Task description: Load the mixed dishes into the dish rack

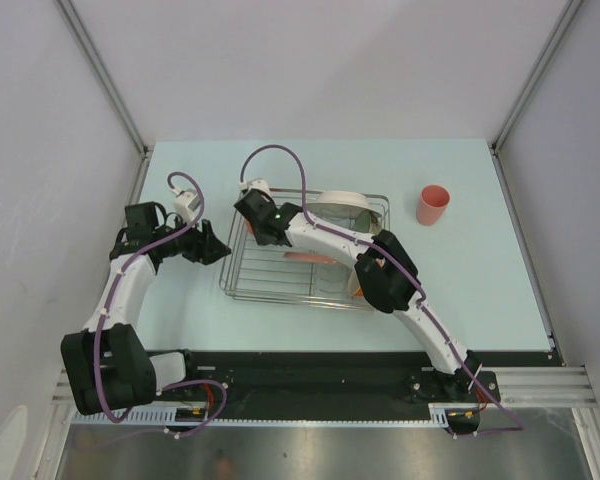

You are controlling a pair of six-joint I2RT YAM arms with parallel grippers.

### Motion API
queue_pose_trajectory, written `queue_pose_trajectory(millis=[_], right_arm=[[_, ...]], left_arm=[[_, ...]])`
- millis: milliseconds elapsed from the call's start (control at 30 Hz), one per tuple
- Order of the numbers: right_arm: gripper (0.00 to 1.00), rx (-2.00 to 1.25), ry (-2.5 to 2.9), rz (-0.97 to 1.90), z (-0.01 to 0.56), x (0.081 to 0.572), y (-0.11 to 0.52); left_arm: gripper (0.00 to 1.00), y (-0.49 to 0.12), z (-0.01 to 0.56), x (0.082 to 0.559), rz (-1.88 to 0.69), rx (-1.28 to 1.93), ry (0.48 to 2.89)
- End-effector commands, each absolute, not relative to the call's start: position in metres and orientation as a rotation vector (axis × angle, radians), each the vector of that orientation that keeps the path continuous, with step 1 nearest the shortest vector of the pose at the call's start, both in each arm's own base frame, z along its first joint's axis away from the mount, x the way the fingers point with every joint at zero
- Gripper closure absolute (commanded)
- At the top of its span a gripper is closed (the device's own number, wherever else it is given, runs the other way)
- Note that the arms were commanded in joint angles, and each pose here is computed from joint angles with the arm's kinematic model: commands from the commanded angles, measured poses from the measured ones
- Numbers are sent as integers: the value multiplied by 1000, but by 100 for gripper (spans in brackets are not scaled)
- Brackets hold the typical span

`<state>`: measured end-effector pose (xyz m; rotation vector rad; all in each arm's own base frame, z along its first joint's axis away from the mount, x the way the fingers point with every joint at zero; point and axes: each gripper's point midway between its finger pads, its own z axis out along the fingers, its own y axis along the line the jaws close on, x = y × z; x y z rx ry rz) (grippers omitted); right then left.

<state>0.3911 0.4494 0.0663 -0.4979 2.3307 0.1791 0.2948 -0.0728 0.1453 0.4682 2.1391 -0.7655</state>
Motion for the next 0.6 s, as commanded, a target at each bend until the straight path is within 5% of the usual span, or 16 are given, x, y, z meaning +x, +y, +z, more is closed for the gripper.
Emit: queue_pose_trajectory(millis=[0,200,300,567], right_arm=[[64,-504,2338,126,66,385,436],[29,-519,2345,104,63,373,430],[0,-519,2320,111,74,371,434],[0,-548,2212,204,153,366,457]], left_arm=[[33,-74,163,299,-751,533,2065],[33,-73,162,300,-749,529,2071],[33,-73,162,299,-753,527,2073],[33,-72,163,300,-745,522,2072]])
